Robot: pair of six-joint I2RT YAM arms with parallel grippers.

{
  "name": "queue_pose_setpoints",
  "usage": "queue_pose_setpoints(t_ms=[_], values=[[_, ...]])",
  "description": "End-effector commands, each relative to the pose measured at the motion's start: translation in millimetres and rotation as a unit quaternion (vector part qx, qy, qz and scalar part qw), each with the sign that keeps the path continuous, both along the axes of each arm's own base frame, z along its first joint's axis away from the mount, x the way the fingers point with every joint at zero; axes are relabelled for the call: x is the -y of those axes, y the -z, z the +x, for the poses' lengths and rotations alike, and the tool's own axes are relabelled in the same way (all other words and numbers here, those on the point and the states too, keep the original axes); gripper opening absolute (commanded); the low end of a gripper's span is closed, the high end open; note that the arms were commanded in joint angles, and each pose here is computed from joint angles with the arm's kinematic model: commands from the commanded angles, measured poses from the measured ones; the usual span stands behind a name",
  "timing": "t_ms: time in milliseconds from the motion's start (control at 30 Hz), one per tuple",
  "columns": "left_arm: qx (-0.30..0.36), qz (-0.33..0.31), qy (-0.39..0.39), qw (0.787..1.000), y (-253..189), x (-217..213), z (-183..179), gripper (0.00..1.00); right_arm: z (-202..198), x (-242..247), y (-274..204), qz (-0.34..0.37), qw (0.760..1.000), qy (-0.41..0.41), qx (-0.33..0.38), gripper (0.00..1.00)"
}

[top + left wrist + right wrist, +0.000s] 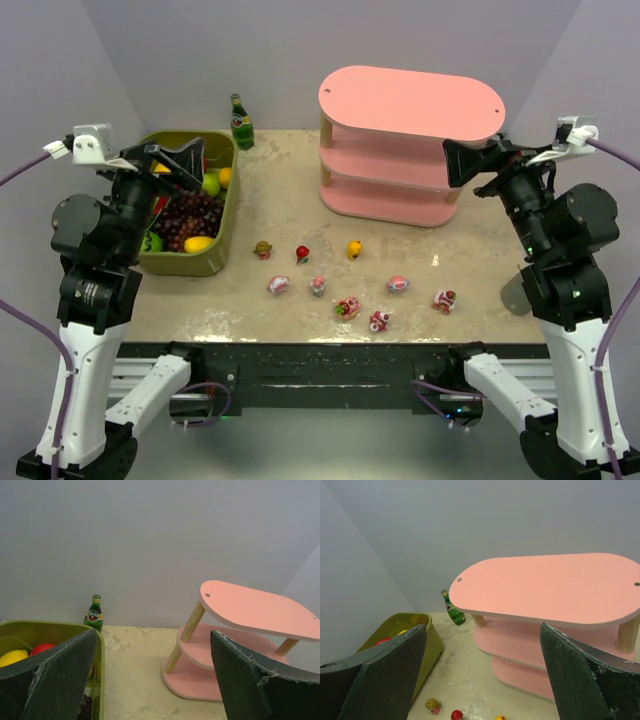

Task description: Place and organize the plastic toys onto the shelf

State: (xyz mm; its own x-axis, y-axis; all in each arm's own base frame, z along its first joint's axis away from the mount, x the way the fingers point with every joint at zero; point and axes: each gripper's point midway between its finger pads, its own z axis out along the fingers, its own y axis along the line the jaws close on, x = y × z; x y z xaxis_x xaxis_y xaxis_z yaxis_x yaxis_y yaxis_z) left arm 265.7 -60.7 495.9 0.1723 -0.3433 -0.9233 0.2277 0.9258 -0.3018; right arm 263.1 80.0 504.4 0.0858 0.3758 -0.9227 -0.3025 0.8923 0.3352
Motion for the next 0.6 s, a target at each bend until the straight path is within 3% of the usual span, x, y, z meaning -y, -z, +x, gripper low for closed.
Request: queue_pose_setpoints(t_ms=[0,100,200,333,367,567], values=[[0.008,0.014,0.007,1.0,2,2,-1,1.0,9,7,33,-0.022,0.998,0.022,-0.061,0.99],[0.016,0.019,0.025,0.999,10,8,-5,1.0,17,9,68,-0.056,0.991,0.028,-0.119,0.99],[0.027,0.05,0.091,0.994,23,32,-7,1.0,11,-18,99,-0.078,0.985,-0.053,-0.147,0.98],[-0.009,0.069,0.137,0.988,53,48,-2,1.0,-9,-62,115,-0.084,0.975,-0.173,-0.115,0.97],[-0.019,0.071,0.137,0.988,59,49,0,1.0,-20,-81,120,-0.09,0.965,-0.219,-0.109,0.97],[-0.081,0.065,0.129,0.986,106,47,14,1.0,-40,-166,196,-0.169,0.923,-0.316,-0.143,0.97]])
